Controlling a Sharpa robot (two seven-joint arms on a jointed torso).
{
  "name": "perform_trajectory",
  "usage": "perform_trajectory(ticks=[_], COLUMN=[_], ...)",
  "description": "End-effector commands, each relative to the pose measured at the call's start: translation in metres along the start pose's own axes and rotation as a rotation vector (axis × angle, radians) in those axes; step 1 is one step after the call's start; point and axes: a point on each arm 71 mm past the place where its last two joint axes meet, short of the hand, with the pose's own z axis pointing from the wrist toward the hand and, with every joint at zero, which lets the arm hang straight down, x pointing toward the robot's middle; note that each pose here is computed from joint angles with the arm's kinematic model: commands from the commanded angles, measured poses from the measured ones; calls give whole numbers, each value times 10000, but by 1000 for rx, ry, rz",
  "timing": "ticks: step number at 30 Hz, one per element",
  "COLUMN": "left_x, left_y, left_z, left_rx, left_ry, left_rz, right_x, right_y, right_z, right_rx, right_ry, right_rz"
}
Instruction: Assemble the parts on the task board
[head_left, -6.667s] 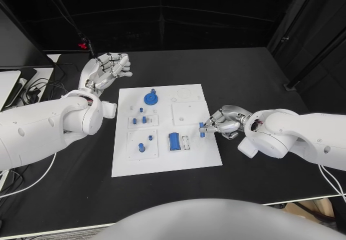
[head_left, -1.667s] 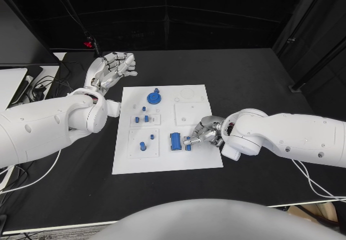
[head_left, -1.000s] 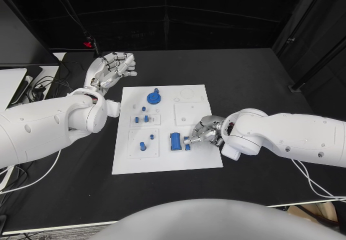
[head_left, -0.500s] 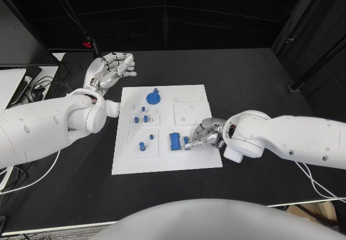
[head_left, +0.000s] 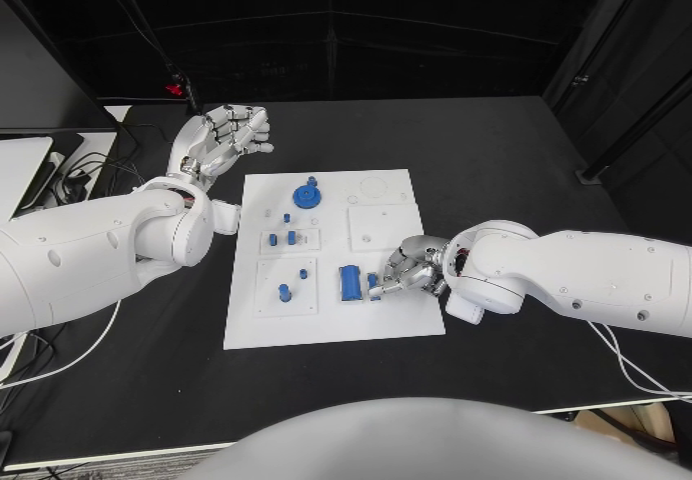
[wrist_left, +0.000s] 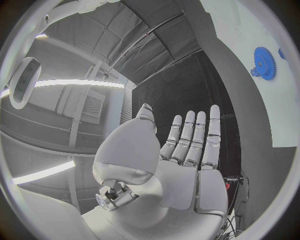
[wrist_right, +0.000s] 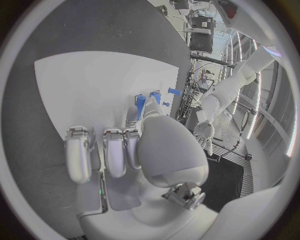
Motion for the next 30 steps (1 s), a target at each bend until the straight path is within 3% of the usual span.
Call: perform_trajectory(ticks=[1, 30], left_x=[5, 5], left_y=[-15, -13], left_z=[6, 4], left_rx=[8, 7], left_ry=[6, 7], left_rz=[-8, -9], right_x=[-2, -28], right_y=[4, 31], right_z=[4, 65], right_rx=[8, 9], right_ry=[-2, -33], right_rz=[-18, -36])
